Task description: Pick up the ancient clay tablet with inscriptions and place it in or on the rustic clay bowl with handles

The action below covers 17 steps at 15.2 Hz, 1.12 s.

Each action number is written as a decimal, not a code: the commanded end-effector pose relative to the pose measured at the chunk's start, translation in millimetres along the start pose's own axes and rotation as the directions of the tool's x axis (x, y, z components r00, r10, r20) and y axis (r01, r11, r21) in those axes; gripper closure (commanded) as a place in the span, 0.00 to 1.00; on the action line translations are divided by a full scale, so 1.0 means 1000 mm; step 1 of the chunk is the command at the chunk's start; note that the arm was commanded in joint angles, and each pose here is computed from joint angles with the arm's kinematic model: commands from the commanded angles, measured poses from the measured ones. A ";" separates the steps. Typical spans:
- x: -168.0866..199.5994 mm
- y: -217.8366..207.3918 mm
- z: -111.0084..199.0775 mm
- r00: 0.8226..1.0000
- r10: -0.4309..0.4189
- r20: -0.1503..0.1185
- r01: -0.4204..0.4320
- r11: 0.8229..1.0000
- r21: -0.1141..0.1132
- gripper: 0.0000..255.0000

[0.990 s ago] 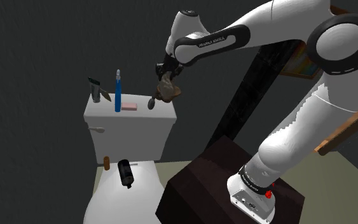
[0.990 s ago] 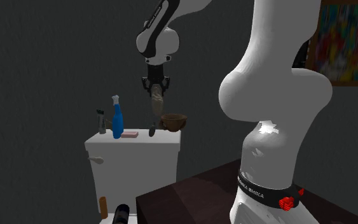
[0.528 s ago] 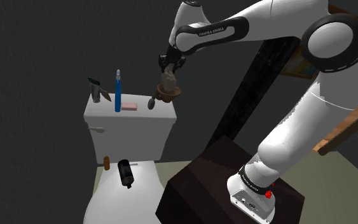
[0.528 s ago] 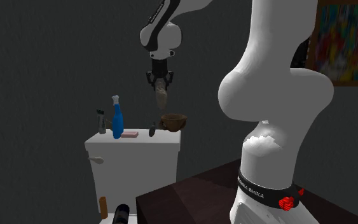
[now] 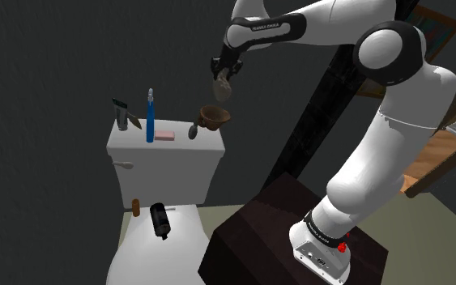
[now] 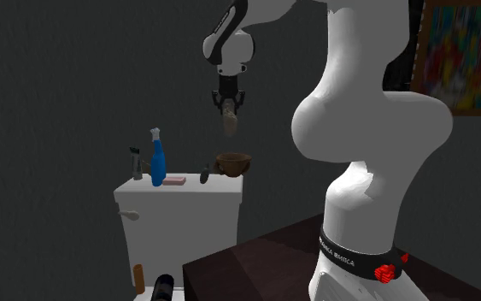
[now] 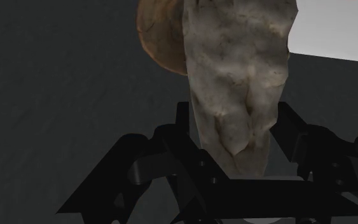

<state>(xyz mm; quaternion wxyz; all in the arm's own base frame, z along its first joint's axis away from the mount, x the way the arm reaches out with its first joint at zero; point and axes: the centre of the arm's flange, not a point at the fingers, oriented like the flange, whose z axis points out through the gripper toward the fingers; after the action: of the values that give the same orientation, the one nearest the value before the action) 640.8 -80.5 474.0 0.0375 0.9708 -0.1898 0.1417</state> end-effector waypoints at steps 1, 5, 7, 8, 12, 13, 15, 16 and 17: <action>0.023 0.015 0.003 1.000 -0.001 -0.002 0.001 1.000 0.000 1.00; 0.021 0.017 0.018 1.000 -0.001 -0.002 0.001 1.000 0.000 1.00; 0.018 0.017 0.028 1.000 -0.001 -0.002 0.001 1.000 0.000 1.00; 0.016 0.016 0.033 1.000 -0.001 -0.002 0.001 1.000 0.000 1.00; 0.010 0.016 0.053 1.000 -0.001 -0.002 0.001 1.000 0.000 1.00; 0.009 0.016 0.058 1.000 -0.001 -0.002 0.001 1.000 0.000 1.00; 0.006 0.016 0.068 1.000 -0.001 -0.002 0.001 1.000 0.000 1.00; 0.004 0.016 0.074 1.000 -0.001 -0.002 0.001 1.000 0.000 1.00; 0.003 0.016 0.079 1.000 -0.001 -0.002 0.001 1.000 0.000 1.00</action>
<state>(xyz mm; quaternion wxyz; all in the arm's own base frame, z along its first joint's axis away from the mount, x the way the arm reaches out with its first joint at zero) 657.8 -105.5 404.1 0.0378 0.9709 -0.1892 0.1416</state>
